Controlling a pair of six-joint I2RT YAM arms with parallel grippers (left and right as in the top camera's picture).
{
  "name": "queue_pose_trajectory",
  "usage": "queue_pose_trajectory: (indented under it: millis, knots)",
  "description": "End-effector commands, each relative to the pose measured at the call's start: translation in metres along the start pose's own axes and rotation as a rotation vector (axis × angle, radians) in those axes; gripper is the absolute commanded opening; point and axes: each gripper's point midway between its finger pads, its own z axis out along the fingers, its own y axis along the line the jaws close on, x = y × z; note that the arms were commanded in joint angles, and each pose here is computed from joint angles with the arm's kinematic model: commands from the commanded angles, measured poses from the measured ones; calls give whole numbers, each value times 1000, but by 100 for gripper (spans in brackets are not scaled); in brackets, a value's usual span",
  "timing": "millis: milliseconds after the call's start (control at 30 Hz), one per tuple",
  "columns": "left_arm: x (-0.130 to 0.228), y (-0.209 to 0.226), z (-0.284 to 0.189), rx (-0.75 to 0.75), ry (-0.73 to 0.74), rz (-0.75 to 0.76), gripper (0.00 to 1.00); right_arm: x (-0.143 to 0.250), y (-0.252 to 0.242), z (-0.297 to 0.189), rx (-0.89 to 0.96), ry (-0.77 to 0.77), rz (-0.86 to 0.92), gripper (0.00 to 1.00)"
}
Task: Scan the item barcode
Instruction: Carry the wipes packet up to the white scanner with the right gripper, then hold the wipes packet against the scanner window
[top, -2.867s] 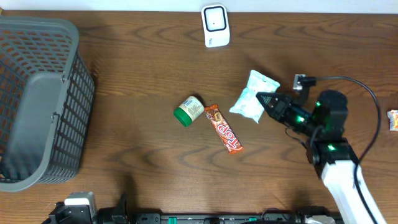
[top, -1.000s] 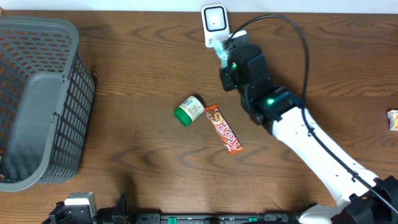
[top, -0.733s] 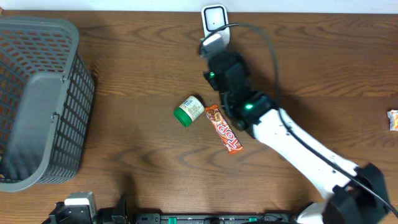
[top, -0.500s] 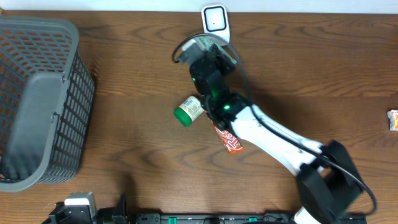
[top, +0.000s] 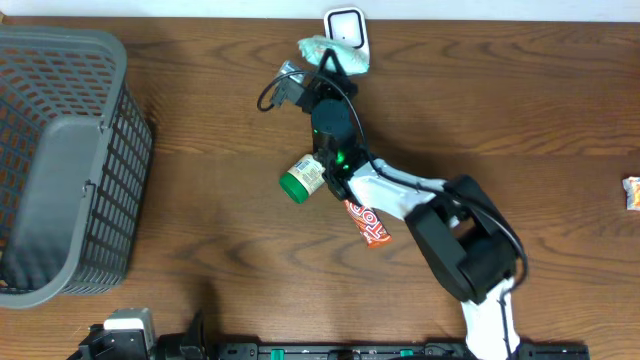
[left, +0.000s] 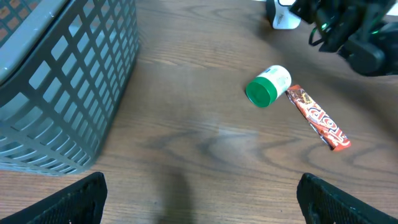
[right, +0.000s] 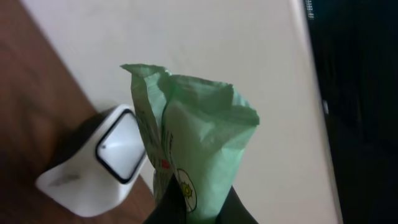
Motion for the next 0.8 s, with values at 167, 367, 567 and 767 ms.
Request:
queue_pose_trajectory:
  millis: [167, 367, 567, 767]
  knots:
    - [-1, -2, -1, 6, -8, 15, 98, 10, -24, 65, -20, -33, 109, 1]
    - [-1, -2, -1, 6, -8, 15, 98, 3, -8, 81, -76, -72, 155, 1]
    - [-1, -2, -1, 6, -8, 15, 98, 13, 26, 89, -123, -71, 135, 1]
    - [-1, -2, -1, 6, -8, 15, 98, 28, 44, 94, -144, -57, 125, 1]
